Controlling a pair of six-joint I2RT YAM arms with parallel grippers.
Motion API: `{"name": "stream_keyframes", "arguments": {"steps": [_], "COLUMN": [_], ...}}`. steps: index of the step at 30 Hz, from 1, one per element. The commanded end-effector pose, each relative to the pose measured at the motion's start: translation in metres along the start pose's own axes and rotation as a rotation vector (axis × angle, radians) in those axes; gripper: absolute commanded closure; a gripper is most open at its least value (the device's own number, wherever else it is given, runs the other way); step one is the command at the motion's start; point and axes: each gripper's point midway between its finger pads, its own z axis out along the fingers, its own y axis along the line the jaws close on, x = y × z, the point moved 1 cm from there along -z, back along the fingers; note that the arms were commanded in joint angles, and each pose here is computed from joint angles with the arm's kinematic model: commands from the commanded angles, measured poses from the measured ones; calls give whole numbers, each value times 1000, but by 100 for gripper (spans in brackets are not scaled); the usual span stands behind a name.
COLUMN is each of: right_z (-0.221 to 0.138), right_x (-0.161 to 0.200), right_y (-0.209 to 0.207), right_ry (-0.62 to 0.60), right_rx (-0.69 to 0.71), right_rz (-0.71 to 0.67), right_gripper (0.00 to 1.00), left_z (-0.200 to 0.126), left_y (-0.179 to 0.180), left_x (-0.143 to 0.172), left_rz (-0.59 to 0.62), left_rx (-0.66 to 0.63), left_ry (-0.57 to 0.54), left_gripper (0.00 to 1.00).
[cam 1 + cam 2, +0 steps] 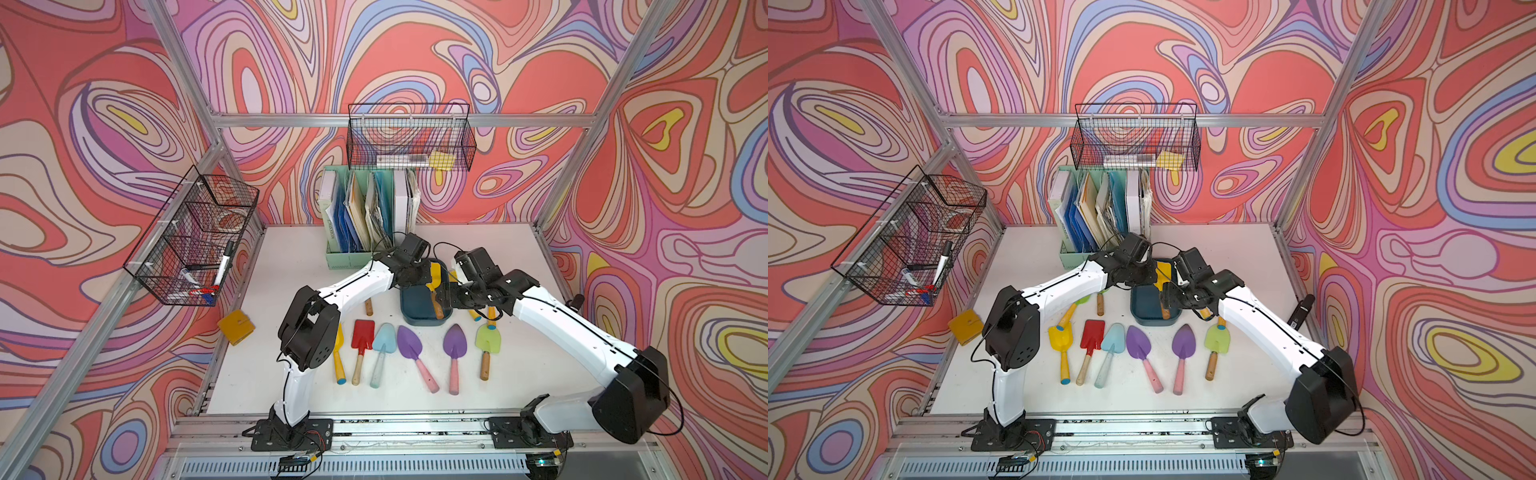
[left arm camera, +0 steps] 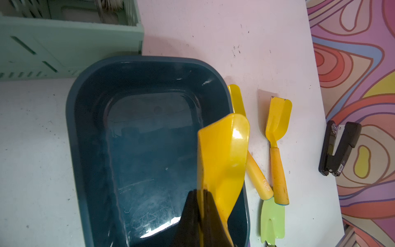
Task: Put the shovel into the storage box
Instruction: Place the shovel in the storage box.
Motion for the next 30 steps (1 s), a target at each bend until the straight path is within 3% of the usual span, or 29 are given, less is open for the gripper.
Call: {"name": "stream_keyframes", "arguments": {"steps": [1,14,30], "right_z": [-9,-12,4], "right_x": [5,15,17], "right_y": [-9,-17,-17], "right_ry": [-10,-4,24], "right_rx": [48,73,73], "right_rz": [-14,3,-2], "right_gripper": [33,34,35], "left_z": [13,51,88], "left_y": [10,10,24], "left_x": [-5,-15,1], "left_rz": [21,37,19], "left_rx": [-30,-10,-22], "left_ry": [-5,-14,51], "left_gripper": [100,100,100]}}
